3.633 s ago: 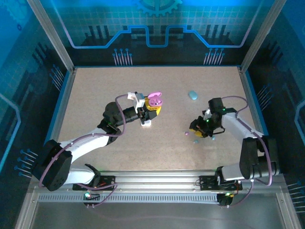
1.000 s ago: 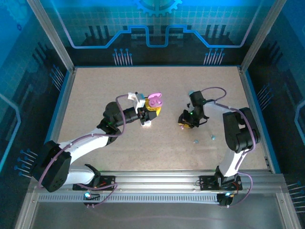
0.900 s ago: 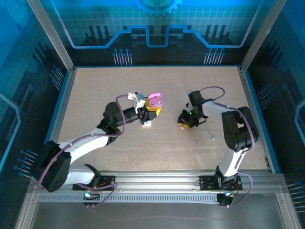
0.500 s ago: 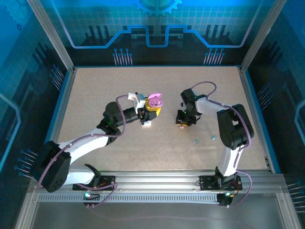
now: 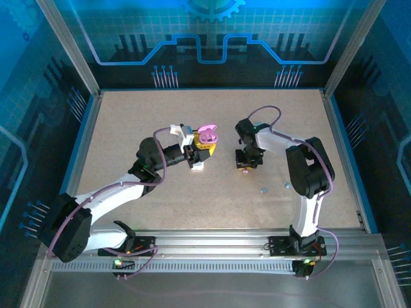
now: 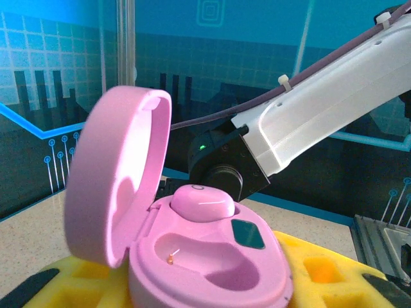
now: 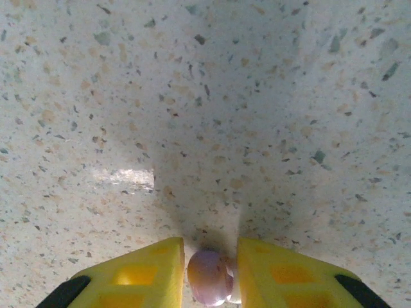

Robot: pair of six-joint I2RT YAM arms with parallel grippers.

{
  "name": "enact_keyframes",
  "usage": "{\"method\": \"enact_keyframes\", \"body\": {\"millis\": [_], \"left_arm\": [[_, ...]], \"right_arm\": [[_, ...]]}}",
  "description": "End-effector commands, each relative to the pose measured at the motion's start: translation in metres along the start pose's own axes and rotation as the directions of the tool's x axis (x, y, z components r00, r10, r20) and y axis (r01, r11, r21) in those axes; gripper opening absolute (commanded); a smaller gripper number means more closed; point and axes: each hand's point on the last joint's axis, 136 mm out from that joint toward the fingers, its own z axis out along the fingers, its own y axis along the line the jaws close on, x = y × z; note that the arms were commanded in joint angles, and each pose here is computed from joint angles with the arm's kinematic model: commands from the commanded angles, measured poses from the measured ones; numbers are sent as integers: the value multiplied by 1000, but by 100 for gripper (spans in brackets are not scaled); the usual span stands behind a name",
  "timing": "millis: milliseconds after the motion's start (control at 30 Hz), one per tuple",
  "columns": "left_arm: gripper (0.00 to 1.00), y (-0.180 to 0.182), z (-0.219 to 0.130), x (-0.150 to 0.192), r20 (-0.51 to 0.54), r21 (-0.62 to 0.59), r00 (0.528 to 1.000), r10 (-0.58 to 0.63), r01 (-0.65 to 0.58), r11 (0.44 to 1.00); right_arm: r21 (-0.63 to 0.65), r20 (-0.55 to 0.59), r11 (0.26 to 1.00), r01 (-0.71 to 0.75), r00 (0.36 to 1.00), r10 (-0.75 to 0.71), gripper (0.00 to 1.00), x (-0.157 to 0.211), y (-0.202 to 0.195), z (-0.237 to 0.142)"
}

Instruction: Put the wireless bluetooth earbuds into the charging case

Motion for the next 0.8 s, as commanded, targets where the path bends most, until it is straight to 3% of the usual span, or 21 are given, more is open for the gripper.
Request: {"method": "enact_keyframes", "body": {"millis": [0, 767], "left_arm": [[31, -5, -3, -11, 30, -2, 999, 38, -38, 999], [31, -4, -4, -9, 26, -8, 999, 34, -33, 999]], "right_arm": [[33, -52, 998, 52, 997, -51, 29, 7, 2, 2], [35, -83, 995, 94, 992, -91, 18, 11, 6, 6]]}}
